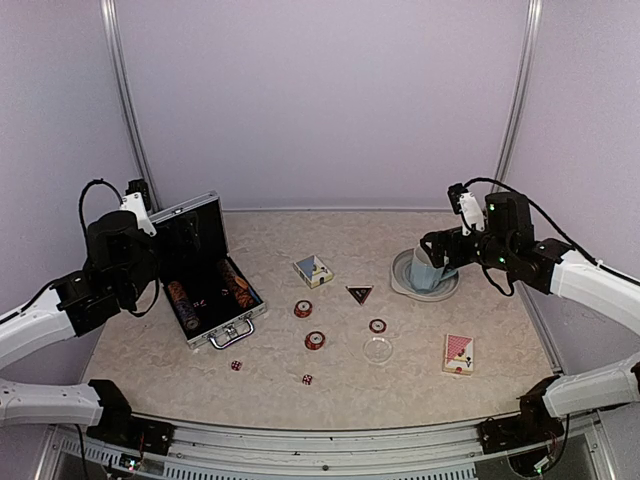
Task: Pack up texas hold em set
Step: Pick up the poker case from the center of the board.
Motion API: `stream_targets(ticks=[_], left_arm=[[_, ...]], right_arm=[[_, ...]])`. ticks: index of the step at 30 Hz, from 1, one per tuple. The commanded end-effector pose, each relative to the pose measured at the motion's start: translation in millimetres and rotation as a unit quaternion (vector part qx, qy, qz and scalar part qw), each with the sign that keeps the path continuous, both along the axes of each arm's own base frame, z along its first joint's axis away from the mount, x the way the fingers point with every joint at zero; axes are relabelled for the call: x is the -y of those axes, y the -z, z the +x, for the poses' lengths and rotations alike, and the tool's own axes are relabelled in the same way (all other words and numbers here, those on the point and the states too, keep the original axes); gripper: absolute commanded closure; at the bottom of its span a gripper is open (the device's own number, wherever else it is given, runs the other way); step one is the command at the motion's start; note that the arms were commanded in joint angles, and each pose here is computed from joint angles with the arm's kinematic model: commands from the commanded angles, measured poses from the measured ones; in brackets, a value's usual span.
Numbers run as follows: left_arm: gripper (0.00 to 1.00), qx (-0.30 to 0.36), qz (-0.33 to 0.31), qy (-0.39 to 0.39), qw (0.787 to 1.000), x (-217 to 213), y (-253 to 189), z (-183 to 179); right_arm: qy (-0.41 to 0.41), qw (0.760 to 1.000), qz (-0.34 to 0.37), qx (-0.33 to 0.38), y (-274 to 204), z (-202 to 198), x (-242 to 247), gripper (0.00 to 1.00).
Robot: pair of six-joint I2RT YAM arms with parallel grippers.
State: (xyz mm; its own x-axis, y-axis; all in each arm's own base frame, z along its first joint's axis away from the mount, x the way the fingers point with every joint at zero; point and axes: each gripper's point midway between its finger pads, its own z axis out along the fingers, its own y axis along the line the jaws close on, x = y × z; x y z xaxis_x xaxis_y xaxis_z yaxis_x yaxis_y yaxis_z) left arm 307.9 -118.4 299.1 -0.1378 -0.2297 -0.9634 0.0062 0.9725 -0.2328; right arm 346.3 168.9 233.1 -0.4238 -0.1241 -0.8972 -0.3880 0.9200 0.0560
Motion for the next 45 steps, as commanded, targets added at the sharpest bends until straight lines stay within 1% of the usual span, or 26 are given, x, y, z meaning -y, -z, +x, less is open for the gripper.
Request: stream_targets(ticks=[1,8,14,21,27,30,35,38,45], left_arm=[[0.01,0.005,-0.002,0.0,1.0,1.3,-2.1,-0.2],[0.01,0.006,-0.004,0.004,1.0,2.8,-3.5,-1.8],[0.01,0.006,-0.006,0.01,1.0,6.6,-3.6,-3.7],[0.01,0.004,-0.007,0.021,1.0,12.4,-3.1,-7.6],[0.01,-0.001,-0.009,0.029,1.0,16.8,2.1,-8.0],[0.01,-0.006,-0.009,0.038,0.999,22.1,5.4,-8.0],[0.01,-0.012,-0.006,0.042,0.999,26.9,9.8,-8.1],[0.01,-0.011,-0.01,0.046,0.999,30.0,10.1,-7.2],[0.01,-0.015,-0.011,0.056,0.998,36.9,12.8,-4.7]], right_arm=[[-0.004,1.0,0.01,0.01,-6.7,-3.2,-4.3,0.01],[0.003,1.0,0.011,-0.005,-1.3,-4.5,-2.3,0.01],[0.051,0.997,-0.012,-0.06,16.3,-7.3,13.5,0.01],[0.099,0.983,-0.006,-0.153,56.6,-36.3,25.9,0.01],[0.116,0.974,0.008,-0.193,86.6,-60.0,32.2,0.01],[0.135,0.966,0.006,-0.219,103.7,-69.9,38.6,0.01],[0.185,0.944,-0.007,-0.272,135.2,-91.1,54.4,0.01],[0.196,0.933,-0.007,-0.301,156.3,-105.2,59.5,0.01],[0.223,0.916,-0.005,-0.333,178.8,-118.6,65.8,0.01]])
